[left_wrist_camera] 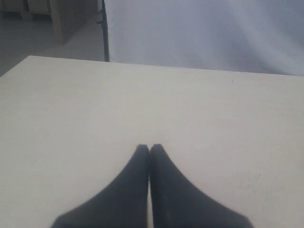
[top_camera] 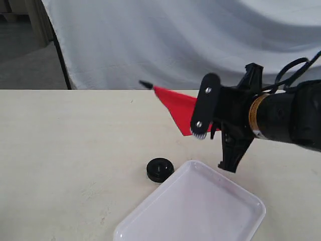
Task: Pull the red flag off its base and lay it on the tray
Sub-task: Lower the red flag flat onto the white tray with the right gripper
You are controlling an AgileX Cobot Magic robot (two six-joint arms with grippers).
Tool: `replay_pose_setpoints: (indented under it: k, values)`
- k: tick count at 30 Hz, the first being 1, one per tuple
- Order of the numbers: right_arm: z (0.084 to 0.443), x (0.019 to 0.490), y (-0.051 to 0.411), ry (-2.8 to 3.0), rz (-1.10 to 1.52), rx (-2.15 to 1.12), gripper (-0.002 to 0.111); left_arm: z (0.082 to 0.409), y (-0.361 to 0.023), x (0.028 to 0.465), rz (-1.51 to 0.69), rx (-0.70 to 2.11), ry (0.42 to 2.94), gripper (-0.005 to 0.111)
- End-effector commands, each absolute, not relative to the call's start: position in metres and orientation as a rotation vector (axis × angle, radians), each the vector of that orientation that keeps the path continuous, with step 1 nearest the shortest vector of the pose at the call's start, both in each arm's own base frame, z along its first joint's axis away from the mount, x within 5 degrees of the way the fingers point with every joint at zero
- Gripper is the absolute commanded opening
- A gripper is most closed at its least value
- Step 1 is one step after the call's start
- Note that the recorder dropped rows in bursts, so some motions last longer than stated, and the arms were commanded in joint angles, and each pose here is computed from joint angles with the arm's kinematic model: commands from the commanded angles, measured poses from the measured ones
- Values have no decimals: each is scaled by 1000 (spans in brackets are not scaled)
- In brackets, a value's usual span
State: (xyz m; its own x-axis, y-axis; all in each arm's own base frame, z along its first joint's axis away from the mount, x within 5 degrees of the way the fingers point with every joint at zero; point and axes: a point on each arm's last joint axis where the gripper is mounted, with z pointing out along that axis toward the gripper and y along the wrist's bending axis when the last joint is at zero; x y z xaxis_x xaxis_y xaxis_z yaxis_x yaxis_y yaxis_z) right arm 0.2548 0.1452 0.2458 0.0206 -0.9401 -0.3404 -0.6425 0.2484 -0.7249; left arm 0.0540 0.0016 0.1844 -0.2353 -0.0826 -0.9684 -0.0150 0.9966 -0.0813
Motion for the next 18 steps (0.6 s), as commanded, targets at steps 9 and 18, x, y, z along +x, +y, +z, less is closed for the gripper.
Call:
replay_pose_setpoints:
  k: [9,18]
  values:
    - [170,225,177,1585,-702,-2327,-1,184,1,54,-64,-65,1807,0]
    - [144,219,196,1517,-608,-2398,-1,184,1,54,-64,-65,1807,0]
